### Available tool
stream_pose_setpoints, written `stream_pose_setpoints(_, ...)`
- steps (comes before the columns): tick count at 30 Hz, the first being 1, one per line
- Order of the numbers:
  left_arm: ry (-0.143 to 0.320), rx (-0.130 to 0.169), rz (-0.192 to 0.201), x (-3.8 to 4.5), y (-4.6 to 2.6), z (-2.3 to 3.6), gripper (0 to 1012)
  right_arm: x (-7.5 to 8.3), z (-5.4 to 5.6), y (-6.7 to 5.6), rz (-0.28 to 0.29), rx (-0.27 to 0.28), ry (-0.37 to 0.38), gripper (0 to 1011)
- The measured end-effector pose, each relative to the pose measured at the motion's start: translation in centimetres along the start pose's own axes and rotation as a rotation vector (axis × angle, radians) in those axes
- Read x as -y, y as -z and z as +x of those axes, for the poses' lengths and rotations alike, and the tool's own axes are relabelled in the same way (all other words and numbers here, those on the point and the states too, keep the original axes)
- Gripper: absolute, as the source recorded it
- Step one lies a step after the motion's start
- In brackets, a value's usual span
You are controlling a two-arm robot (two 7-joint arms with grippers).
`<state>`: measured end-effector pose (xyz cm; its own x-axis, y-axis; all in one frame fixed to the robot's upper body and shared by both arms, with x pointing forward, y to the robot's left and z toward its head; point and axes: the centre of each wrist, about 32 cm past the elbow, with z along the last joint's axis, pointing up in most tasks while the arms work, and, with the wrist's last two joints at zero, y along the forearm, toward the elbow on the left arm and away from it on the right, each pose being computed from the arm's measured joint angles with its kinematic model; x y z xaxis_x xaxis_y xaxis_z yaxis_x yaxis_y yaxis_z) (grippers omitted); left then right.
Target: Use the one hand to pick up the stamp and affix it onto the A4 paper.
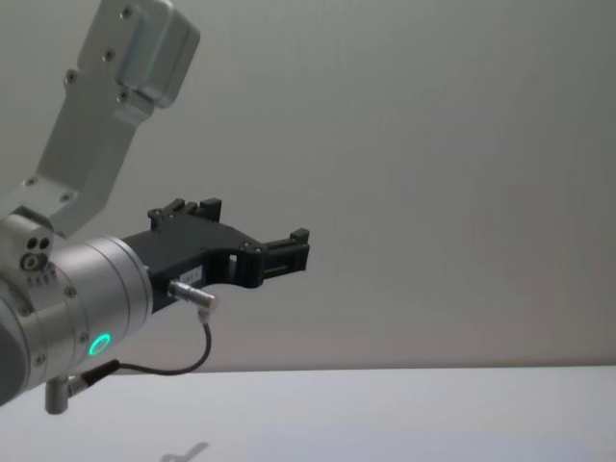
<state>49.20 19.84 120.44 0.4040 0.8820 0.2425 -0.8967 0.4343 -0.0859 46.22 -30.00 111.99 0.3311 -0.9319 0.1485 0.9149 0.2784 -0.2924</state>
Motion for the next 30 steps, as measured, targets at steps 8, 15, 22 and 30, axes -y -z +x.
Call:
stream_pose_setpoints(8,0.000,0.000,0.000,0.00,0.00,0.00,1001,-0.2,0.0,-0.2,0.015,-0.016,0.020,216)
stream_pose_setpoints(15,0.000,0.000,0.000,0.00,0.00,0.00,1001,-0.2,0.0,-0.3,0.025,-0.029,0.033,214)
stream_pose_setpoints(22,0.000,0.000,0.000,0.00,0.00,0.00,1001,-0.4,-0.2,-1.0,0.054,-0.047,0.027,214)
stream_pose_setpoints(30,0.000,0.000,0.000,0.00,0.00,0.00,1001,-0.6,-1.2,-2.3,0.105,-0.067,-0.029,216)
